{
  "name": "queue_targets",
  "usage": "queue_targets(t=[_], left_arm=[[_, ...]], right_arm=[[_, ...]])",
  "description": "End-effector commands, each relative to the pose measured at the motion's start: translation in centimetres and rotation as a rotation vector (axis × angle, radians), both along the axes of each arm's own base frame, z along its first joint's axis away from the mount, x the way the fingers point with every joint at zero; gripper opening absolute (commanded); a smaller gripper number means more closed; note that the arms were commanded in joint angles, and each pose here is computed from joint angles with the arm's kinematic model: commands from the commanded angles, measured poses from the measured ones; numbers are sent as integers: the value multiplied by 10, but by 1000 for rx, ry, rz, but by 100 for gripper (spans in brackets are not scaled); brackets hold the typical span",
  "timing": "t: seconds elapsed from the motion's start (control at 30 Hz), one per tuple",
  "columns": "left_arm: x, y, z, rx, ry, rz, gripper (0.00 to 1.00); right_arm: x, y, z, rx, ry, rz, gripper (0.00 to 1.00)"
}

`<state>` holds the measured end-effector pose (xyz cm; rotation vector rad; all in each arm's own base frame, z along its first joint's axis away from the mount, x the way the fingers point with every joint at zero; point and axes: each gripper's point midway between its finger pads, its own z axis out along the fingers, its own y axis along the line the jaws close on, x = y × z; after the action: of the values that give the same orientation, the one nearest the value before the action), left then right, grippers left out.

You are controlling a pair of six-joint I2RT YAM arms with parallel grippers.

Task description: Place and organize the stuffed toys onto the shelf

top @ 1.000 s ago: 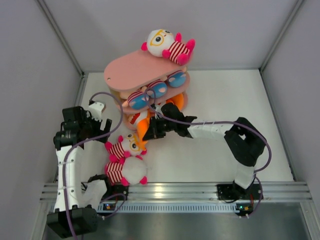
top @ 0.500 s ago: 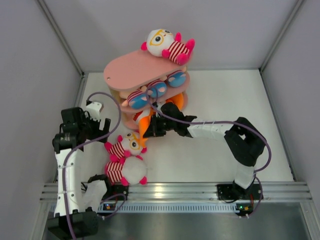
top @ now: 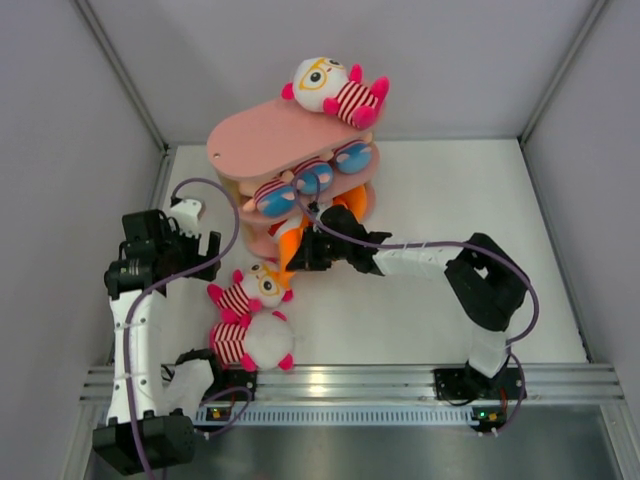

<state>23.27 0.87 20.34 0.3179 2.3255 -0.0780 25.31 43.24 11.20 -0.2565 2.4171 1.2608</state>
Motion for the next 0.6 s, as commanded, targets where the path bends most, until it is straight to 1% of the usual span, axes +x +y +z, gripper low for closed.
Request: queue_targets(t=[0.0, 0.13, 0.2, 0.27, 0.3, 0.4, 0.47, 0.5, 0.53, 0.57], left_arm=[[6, -1, 11, 10, -40, -17, 98], [7, 4, 13, 61, -43, -14, 98], [7, 3, 13, 70, -43, -22, 98], [7, 2, 12, 77, -38, -27, 98], [7, 2, 11, 81, -33, -30, 98], [9, 1, 12, 86, -37, -40, 98], [9, -1, 13, 77, -41, -46, 98], [9, -1, 14, 74, -43, -47, 98], [9, -2, 14, 72, -43, -48, 98], [9, -3, 13, 67, -40, -51, 98]], right_arm=[[53, 12, 36, 94, -115, -127, 0], [63, 19, 39, 96, -124, -142, 0], [63, 26, 40, 106, -123, -109, 0], [54, 36, 42, 118, -136, -48, 0], [44, 41, 39, 117, -140, 3, 0], [21, 46, 35, 106, -141, 78, 0], [19, 41, 27, 92, -136, 68, 0], [25, 37, 28, 81, -147, 39, 0], [30, 34, 27, 73, -147, 16, 2], [40, 27, 24, 56, -138, -19, 24]])
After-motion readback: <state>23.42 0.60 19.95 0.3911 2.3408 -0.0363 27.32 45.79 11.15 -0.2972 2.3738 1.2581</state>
